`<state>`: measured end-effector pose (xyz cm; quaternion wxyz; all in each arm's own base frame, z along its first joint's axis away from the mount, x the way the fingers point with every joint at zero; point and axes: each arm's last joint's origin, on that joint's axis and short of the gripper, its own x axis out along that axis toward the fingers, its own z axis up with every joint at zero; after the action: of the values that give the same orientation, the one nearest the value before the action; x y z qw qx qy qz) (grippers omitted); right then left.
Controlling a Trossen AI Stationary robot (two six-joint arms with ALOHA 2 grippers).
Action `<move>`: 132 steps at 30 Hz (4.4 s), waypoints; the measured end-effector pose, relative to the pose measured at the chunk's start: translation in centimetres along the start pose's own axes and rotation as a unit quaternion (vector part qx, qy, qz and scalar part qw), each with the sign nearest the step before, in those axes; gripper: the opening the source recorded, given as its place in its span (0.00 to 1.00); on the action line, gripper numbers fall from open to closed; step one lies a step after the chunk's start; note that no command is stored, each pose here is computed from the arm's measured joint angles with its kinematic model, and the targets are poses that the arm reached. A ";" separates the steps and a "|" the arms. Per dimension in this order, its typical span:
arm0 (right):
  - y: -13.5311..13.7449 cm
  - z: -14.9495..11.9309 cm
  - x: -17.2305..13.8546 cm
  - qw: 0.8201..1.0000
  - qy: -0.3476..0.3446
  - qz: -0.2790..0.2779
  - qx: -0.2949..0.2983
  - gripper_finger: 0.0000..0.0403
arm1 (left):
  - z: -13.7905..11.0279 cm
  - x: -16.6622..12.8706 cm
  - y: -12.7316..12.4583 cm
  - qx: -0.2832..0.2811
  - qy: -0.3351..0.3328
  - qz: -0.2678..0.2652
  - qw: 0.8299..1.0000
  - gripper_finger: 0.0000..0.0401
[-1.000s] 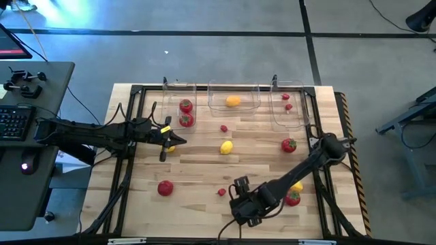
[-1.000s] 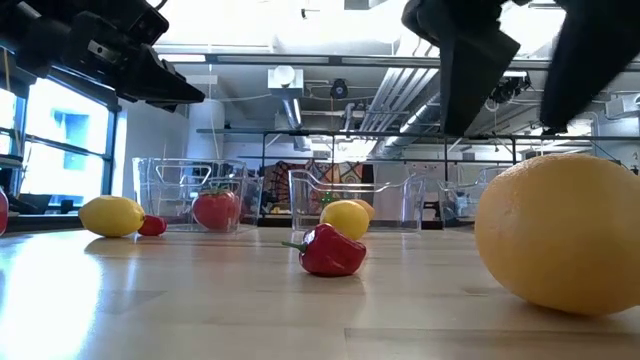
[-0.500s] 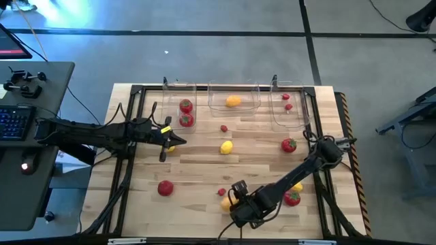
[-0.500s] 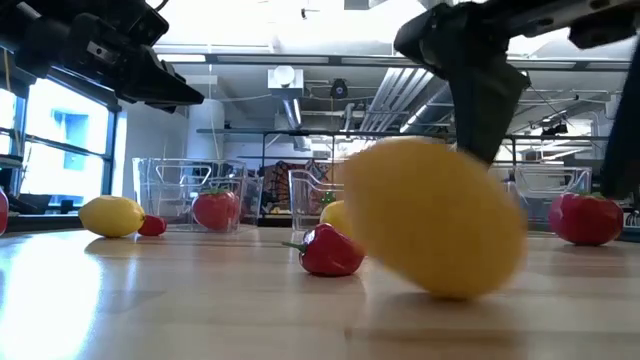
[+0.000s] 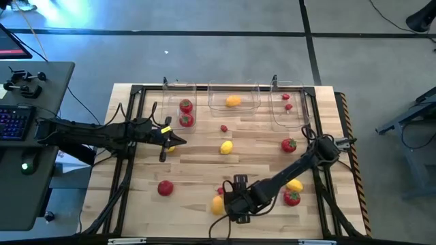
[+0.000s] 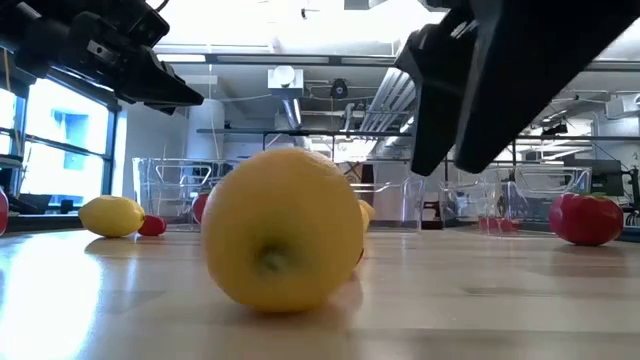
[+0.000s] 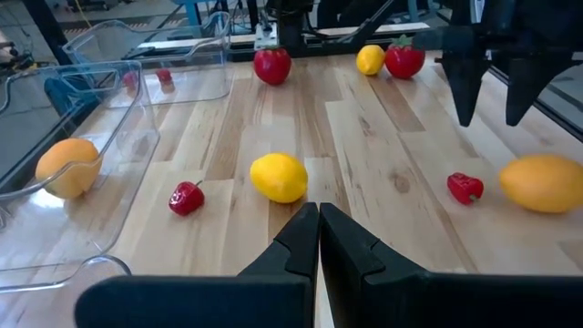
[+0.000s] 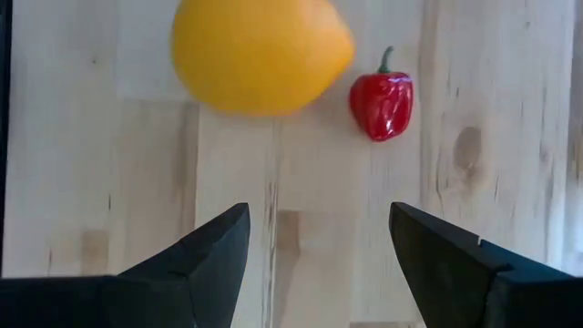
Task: Sort produce into baskets
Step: Put the yellow lemon into the center transparent bin
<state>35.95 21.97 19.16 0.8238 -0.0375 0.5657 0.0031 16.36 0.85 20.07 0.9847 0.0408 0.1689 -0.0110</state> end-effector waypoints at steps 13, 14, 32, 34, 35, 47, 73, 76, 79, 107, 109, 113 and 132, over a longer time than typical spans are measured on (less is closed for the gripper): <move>-0.3 1.7 0.1 0.980 -0.038 0.067 0.181 0.44 | 0.0 0.0 0.0 -0.009 -0.001 0.000 1.000 0.00; 0.0 1.8 -0.2 0.983 -0.046 0.068 0.166 0.37 | 0.0 0.0 0.0 -0.009 -0.001 0.000 1.000 0.00; 2.7 5.2 0.1 0.958 -0.073 0.060 0.271 0.74 | -0.6 0.0 -0.1 0.007 0.031 -0.010 0.999 0.00; 2.6 5.3 1.1 0.956 -0.054 0.041 0.287 0.82 | -0.7 0.0 -0.1 0.007 0.037 -0.011 0.999 0.00; 2.5 5.3 1.4 0.955 -0.046 0.026 0.294 0.84 | -0.7 0.0 -0.1 0.007 0.038 -0.011 0.999 0.00; 2.8 5.3 4.8 0.949 0.007 -0.044 0.313 0.86 | -0.7 0.0 -0.4 0.002 0.039 -0.020 0.999 0.00; -9.7 8.5 -4.5 0.972 0.054 -0.142 0.178 0.49 | 0.1 0.0 -1.1 0.000 -0.002 -0.031 1.000 0.00; -16.2 9.2 -6.2 0.969 0.051 -0.171 0.168 0.49 | 0.4 0.0 -1.0 -0.002 -0.017 -0.025 1.000 0.00; -23.4 9.5 -7.0 0.965 0.047 -0.206 0.156 0.49 | 0.5 0.0 -0.7 -0.003 -0.022 -0.019 1.000 0.00; -48.3 4.8 -0.8 0.835 -0.060 -0.105 0.536 0.49 | 0.4 0.0 -0.3 -0.037 -0.018 0.014 0.999 0.00; -48.5 4.7 0.1 0.826 -0.058 -0.108 0.550 0.49 | 0.4 0.0 -0.3 -0.033 -0.018 0.014 0.999 0.00; -49.1 4.0 2.1 0.807 -0.038 -0.104 0.581 0.49 | 0.4 0.0 -0.3 -0.033 -0.018 0.013 0.999 0.00; -49.5 3.9 4.7 0.802 -0.031 -0.107 0.586 0.68 | 0.4 0.0 -0.3 -0.033 -0.018 0.013 0.999 0.00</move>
<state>43.58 -27.28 19.04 0.7010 0.3926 0.4260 -0.4159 16.50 0.49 20.43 0.9885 0.0102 0.1507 0.0070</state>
